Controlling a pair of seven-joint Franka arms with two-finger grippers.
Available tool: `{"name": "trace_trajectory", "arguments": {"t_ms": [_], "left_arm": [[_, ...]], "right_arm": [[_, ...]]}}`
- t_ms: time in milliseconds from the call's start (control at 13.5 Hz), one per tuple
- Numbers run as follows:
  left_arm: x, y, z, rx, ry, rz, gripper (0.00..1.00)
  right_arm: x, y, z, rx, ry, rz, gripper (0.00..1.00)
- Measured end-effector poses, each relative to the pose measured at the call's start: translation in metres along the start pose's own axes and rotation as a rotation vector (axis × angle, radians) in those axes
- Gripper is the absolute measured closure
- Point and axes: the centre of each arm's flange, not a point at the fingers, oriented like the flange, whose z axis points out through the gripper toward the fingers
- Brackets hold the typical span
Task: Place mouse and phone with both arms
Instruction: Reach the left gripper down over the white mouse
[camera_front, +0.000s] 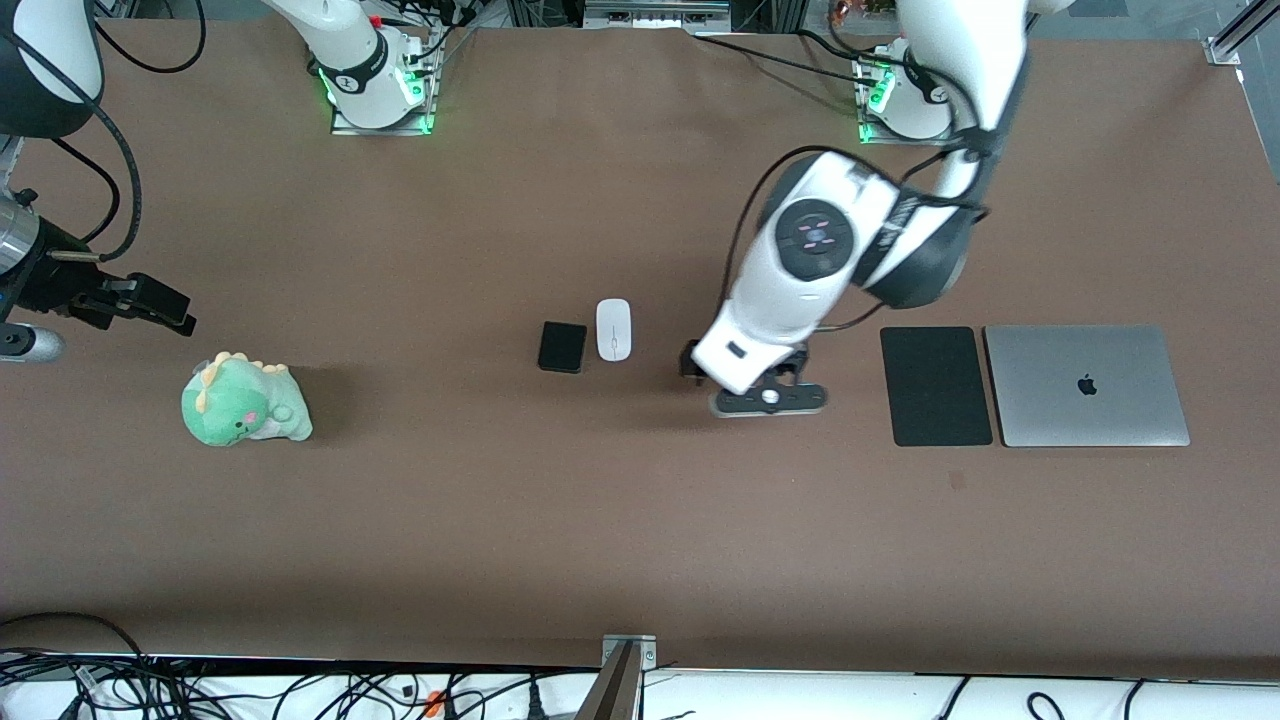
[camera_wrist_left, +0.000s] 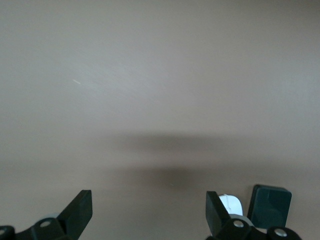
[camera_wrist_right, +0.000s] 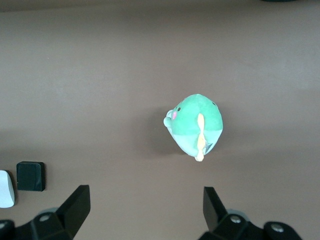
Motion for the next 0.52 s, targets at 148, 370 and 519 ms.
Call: {"name": "trace_trajectory", "arguments": {"t_ms": [148,370,519], "left_arm": [[-0.024,0.040,0.047,0.001,-0.005,0.011,0.00],[-0.050,0.078,0.107,-0.024,0.021,0.002,0.00],[-0.066,0.092,0.137,-0.026,0.022,0.005,0.00]], "right_arm": [[0.000,0.000,0.000,0.000,0.000,0.000,0.00],[0.000,0.000,0.000,0.000,0.000,0.000,0.00],[0.000,0.000,0.000,0.000,0.000,0.000,0.00]]}}
